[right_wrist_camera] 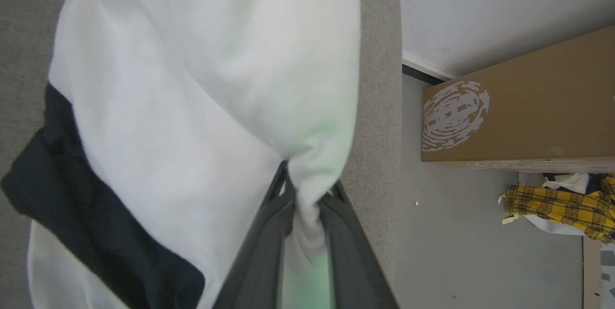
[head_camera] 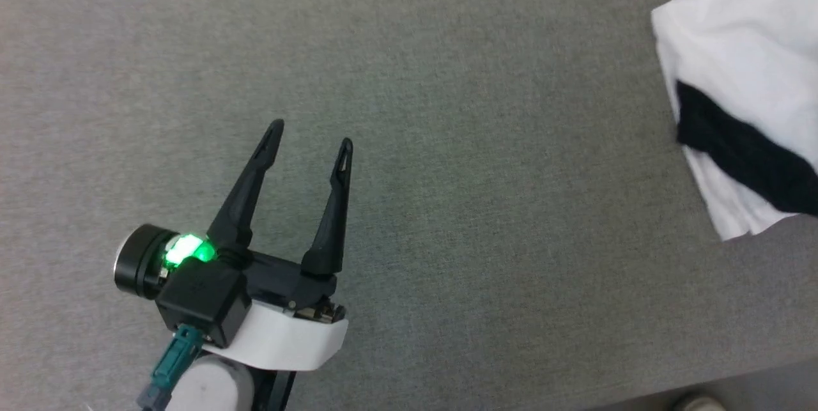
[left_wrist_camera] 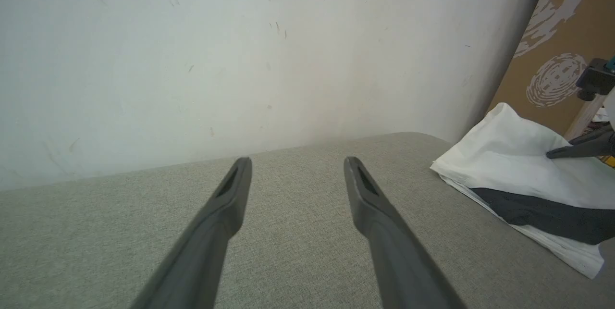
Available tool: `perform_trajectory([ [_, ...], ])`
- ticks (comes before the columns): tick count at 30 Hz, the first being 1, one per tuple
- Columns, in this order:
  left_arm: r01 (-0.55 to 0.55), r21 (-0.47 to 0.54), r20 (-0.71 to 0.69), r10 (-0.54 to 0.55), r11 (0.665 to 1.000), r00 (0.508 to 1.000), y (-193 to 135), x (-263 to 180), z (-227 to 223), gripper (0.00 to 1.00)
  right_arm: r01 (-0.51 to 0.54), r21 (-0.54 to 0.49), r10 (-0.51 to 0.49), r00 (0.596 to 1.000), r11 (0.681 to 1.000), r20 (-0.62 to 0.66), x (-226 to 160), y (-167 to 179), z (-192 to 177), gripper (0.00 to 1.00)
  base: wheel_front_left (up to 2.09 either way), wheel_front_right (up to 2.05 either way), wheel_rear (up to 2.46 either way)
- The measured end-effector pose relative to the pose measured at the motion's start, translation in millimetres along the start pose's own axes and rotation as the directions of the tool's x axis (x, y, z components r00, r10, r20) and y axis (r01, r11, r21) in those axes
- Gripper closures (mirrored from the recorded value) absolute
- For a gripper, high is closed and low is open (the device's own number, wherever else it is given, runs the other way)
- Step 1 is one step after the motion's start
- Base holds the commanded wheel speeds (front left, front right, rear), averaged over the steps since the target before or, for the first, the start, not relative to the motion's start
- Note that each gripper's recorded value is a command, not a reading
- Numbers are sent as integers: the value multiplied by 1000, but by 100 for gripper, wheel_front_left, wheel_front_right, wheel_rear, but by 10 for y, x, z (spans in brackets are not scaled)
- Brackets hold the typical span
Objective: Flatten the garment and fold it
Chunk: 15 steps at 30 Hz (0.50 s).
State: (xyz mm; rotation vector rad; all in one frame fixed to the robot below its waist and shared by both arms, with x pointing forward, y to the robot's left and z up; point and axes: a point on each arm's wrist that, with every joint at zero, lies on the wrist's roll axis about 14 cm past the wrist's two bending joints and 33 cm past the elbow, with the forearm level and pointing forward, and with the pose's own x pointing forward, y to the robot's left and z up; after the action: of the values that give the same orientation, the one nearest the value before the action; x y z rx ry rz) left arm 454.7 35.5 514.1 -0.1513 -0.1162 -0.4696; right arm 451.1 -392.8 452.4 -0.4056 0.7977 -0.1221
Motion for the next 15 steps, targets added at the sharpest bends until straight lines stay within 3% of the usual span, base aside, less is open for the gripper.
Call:
perform_trajectory([
  [15, 28, -7, -43, -29, 1000, 999, 46, 261, -450, 0, 181, -37, -184, 976, 983, -120, 359, -615, -395, 100, 0, 0, 0],
])
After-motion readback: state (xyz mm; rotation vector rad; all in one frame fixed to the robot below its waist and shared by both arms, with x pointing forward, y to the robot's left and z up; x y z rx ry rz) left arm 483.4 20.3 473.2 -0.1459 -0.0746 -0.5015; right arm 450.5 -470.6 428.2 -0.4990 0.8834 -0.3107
